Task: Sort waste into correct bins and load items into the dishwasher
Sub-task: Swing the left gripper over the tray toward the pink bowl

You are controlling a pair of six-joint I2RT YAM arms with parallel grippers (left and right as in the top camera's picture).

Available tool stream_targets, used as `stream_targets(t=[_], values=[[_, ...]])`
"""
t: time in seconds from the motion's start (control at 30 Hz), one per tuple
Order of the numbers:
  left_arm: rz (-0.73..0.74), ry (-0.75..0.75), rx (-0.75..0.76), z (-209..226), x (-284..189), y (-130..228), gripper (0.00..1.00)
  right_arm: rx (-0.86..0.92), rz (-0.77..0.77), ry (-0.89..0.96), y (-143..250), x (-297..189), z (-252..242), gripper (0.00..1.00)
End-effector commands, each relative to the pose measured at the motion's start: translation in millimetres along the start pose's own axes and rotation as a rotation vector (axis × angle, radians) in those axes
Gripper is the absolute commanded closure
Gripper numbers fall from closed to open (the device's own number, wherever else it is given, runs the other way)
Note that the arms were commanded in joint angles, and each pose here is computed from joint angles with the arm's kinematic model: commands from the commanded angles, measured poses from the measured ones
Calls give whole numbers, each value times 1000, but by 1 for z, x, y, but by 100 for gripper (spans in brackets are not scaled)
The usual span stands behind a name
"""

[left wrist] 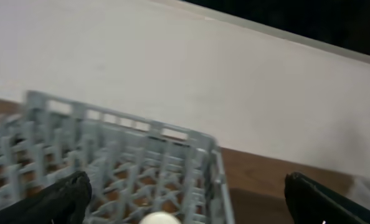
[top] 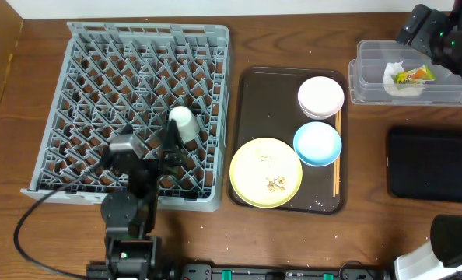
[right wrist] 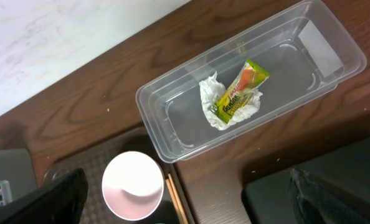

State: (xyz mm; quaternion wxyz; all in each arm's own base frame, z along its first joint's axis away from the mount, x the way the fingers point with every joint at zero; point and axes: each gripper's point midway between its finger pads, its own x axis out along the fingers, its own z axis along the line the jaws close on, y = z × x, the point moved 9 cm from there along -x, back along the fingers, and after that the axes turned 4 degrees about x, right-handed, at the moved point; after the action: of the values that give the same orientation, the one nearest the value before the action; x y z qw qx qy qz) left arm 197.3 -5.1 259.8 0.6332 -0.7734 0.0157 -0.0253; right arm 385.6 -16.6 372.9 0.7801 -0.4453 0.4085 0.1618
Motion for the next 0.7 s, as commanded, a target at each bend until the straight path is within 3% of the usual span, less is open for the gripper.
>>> stream_targets(t=[0.0,0.33,0.43,0.67], values=[[38,124,55,-17,17,-36,0,2,-5,2,-1,-1,-1,1],[776,425,145,-63,120,-62,0,2,-5,2,-1,-1,-1,1],[909,522,241,-90,140,-55,0,2,-5,2,-1,-1,-1,1],[1083,567,413,-141,163,-2,0,2,-5,2,-1,-1,-1,1]])
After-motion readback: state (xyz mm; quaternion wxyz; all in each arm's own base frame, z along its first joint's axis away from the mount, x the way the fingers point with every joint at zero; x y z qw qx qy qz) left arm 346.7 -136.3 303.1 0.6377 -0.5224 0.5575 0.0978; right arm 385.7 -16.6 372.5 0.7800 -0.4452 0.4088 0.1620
